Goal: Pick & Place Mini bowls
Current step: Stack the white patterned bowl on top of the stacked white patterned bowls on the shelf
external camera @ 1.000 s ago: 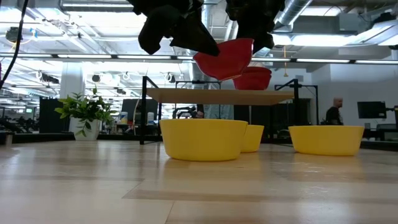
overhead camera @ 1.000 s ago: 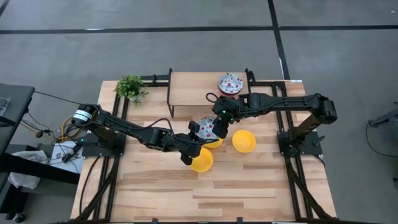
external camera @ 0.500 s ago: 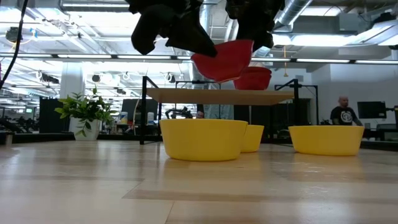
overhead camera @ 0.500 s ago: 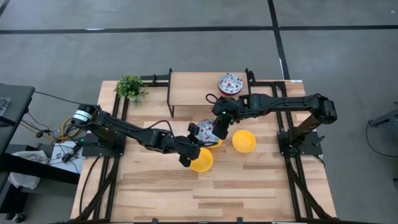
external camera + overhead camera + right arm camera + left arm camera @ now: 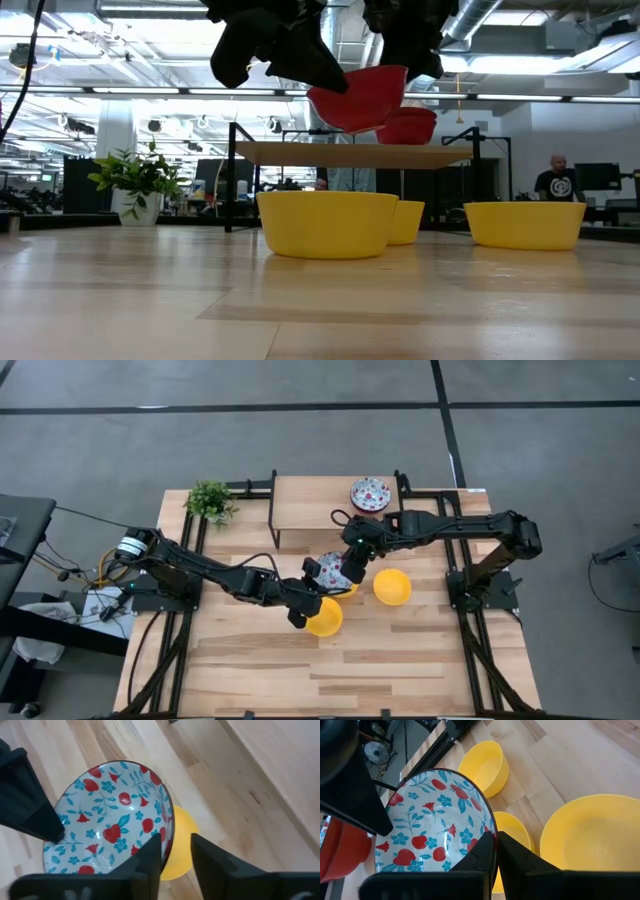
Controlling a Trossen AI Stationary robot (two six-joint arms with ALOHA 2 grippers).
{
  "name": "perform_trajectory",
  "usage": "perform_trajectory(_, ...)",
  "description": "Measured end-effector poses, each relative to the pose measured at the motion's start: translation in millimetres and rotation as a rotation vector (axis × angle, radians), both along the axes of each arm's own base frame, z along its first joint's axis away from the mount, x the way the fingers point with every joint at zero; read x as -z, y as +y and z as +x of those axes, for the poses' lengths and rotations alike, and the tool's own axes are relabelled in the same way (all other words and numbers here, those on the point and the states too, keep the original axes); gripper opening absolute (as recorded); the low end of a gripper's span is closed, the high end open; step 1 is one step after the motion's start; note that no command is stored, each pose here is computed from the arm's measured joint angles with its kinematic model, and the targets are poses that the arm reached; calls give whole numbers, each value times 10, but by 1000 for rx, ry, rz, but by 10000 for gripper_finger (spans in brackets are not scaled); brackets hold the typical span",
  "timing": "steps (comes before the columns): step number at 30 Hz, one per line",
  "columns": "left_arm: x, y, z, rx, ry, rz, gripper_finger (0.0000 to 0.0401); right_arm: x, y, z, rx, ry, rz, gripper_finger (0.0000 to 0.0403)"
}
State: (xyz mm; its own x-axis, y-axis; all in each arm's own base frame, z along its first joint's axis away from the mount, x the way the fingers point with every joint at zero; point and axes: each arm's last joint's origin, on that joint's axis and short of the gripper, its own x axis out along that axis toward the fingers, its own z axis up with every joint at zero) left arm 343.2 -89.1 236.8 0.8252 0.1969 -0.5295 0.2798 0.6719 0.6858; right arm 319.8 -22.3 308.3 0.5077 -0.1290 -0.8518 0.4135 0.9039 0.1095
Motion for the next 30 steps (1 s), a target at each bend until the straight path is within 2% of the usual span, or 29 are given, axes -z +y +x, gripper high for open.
perform_trajectory(6,0,-5,0,8,1,-6,15,70,11,72,-9,6,64,10)
perform_trajectory(15,12,-16,-1,11,4,-13,21,294,4,184,9,87,96,5)
perform_trajectory(30,6,-30,-3,-13,-9,-39,21,204,-5,126,3,60,118,1)
